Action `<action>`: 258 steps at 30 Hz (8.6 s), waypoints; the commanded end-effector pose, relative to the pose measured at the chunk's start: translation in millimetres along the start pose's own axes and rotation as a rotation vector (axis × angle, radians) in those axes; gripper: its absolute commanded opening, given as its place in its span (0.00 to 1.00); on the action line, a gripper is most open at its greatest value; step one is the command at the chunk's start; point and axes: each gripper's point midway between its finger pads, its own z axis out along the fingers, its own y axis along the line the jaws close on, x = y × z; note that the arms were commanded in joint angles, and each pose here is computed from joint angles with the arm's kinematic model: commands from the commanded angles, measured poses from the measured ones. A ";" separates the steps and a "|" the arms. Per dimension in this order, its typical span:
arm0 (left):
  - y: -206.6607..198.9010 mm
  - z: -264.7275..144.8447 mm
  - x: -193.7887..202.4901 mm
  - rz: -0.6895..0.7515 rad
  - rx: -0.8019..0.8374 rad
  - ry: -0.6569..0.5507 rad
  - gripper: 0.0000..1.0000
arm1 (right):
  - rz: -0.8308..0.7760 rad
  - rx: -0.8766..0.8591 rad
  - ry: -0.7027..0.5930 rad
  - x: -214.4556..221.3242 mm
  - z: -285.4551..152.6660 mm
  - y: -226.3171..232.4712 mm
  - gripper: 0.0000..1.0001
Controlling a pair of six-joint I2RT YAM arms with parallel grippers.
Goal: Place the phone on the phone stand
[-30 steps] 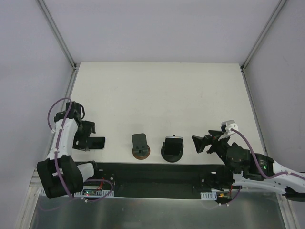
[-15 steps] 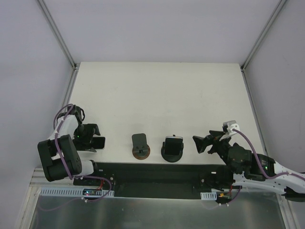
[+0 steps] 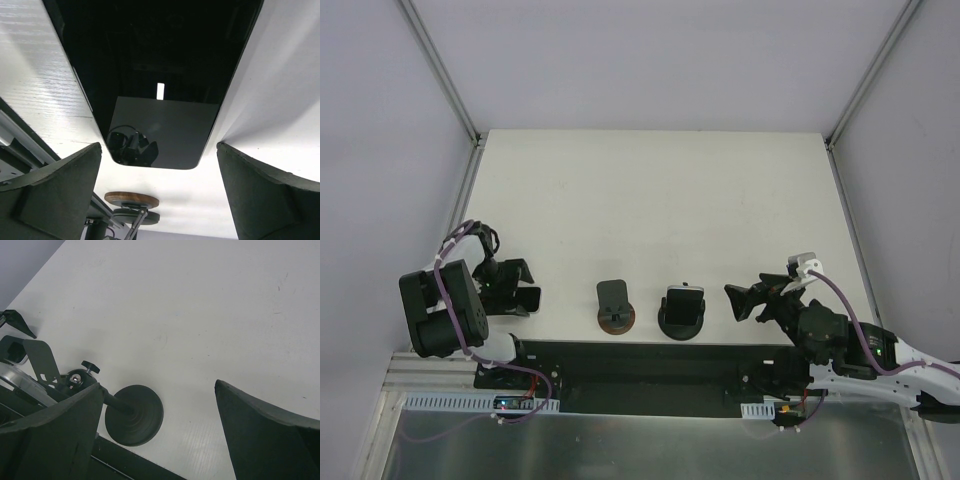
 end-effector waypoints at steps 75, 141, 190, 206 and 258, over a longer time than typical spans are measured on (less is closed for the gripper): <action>2.1 -283.2 263.0 2.144 1.516 -0.755 0.00 | 0.233 -0.690 0.355 -190.6 61.4 182.0 0.97; 84.4 -363.7 343.3 1.495 2.168 0.728 0.54 | 0.430 -0.615 -0.426 -220.6 30.1 136.6 0.01; 100.5 -404.8 341.2 1.529 2.309 0.648 0.00 | 0.577 -0.737 -0.367 -195.7 27.9 148.1 0.36; 114.6 -340.1 245.0 2.308 1.627 -0.110 0.00 | 0.134 -0.247 -0.255 -152.1 -5.0 55.0 0.97; 80.5 -155.4 246.2 2.821 0.828 0.262 0.00 | 0.113 -0.237 -0.254 -138.5 -14.6 45.9 0.97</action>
